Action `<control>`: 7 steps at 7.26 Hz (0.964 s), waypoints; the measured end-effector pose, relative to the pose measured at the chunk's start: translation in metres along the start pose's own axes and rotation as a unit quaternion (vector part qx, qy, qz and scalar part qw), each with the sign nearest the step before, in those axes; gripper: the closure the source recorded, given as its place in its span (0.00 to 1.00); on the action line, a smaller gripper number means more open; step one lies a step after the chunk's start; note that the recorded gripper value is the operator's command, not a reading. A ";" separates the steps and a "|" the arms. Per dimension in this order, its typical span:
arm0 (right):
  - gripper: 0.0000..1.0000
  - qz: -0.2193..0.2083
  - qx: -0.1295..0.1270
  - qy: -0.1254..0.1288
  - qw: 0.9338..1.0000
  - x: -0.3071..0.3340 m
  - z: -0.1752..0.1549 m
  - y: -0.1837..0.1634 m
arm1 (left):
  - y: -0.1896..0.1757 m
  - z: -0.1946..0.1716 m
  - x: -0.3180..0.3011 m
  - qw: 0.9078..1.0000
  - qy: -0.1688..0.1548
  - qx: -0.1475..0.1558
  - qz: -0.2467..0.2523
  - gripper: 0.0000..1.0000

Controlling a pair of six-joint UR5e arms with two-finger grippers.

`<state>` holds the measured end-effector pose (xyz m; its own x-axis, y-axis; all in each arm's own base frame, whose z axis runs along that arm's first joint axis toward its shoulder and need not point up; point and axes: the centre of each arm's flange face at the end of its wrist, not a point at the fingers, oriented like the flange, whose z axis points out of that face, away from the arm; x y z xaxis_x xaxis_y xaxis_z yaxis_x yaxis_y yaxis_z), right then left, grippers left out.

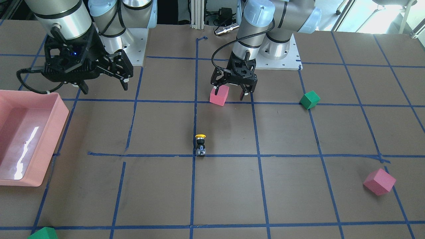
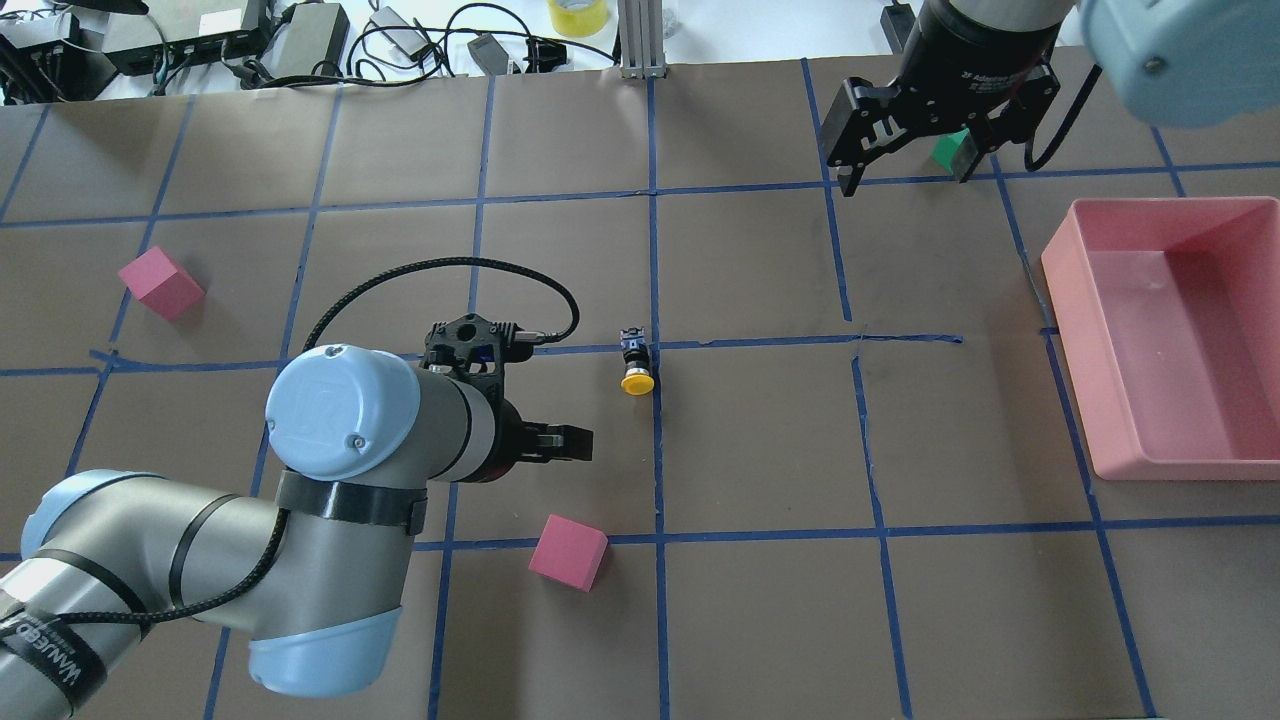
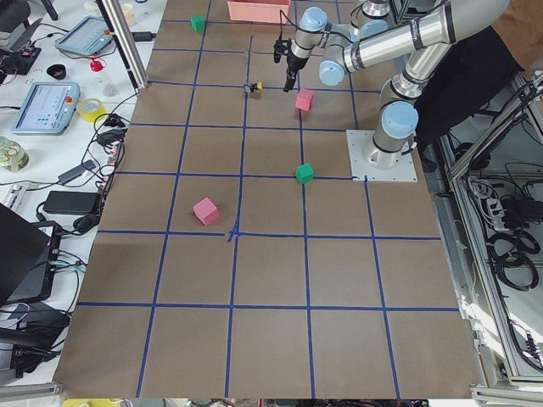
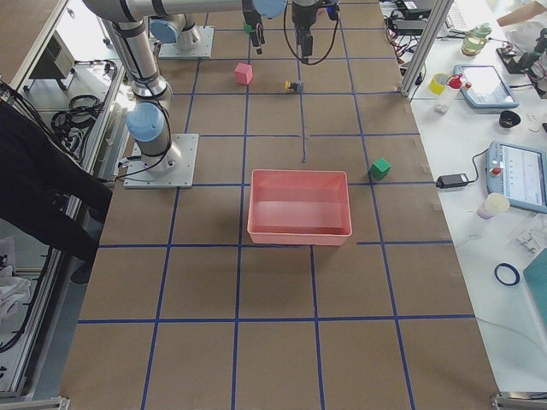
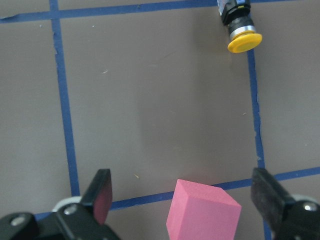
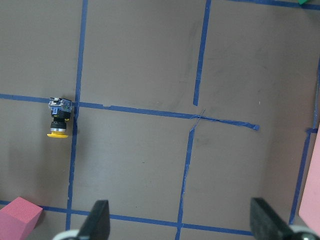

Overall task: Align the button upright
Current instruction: 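Raise the right gripper away while the left gripper reaches down to the button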

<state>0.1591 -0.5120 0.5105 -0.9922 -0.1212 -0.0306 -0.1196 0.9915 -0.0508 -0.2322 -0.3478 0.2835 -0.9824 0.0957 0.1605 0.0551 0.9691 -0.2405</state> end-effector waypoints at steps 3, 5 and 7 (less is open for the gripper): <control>0.00 0.001 -0.006 0.008 1.000 0.005 0.001 0.002 | -0.004 0.028 0.024 0.999 0.011 0.010 -0.040 0.00; 0.00 -0.002 -0.006 0.012 1.000 0.006 0.003 0.002 | -0.018 0.043 0.032 0.998 0.010 0.012 -0.063 0.00; 0.00 -0.009 -0.002 0.014 1.000 0.007 0.002 0.001 | -0.031 0.059 0.034 0.997 0.000 0.028 -0.078 0.00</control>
<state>0.1524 -0.5123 0.5080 -0.9904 -0.1384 -0.0020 -0.1382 0.9893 -0.0467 -0.2776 -0.3878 0.2397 -0.9782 -0.0554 0.2002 -0.1086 0.9579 -0.2656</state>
